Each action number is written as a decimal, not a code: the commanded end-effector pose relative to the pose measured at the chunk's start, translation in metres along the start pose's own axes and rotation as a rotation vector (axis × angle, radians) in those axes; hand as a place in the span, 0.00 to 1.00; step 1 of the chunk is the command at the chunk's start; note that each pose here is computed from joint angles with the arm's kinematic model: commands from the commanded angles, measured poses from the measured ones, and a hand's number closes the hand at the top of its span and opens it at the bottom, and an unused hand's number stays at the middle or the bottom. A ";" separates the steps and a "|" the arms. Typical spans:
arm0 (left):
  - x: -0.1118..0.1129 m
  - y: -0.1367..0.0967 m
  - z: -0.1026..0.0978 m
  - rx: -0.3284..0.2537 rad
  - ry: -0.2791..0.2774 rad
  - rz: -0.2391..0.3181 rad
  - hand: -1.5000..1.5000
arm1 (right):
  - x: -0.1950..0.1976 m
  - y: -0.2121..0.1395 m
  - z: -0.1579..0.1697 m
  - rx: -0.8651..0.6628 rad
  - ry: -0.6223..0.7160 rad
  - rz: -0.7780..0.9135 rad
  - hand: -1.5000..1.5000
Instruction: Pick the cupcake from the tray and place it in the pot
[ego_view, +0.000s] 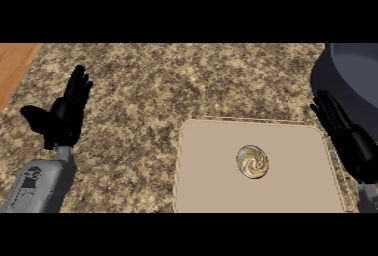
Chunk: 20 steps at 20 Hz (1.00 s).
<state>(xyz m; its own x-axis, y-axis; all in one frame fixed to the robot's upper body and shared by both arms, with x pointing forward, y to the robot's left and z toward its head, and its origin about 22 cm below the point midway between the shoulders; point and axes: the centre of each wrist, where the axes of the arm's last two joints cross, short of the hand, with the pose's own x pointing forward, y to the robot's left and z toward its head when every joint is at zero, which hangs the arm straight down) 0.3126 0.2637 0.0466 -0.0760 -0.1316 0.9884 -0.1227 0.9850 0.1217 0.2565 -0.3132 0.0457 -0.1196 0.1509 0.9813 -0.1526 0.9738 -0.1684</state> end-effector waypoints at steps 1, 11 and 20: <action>0.003 0.017 0.008 0.007 -0.002 -0.028 0.50 | 0.007 -0.024 -0.012 -0.013 -0.029 -0.027 1.00; 0.029 0.019 0.017 0.014 0.034 0.036 0.50 | -0.057 -0.019 -0.044 -0.105 -0.255 0.263 0.00; 0.005 0.042 0.032 0.053 0.048 0.037 0.50 | 0.000 -0.036 -0.047 0.131 -0.358 0.292 0.00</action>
<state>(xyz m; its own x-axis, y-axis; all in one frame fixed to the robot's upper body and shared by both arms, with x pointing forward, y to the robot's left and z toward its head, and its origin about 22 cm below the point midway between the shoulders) 0.2877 0.2812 0.0787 -0.0386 -0.0922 0.9950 -0.1653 0.9826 0.0846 0.3075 -0.3546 0.0364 -0.5047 0.3041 0.8080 -0.1112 0.9052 -0.4101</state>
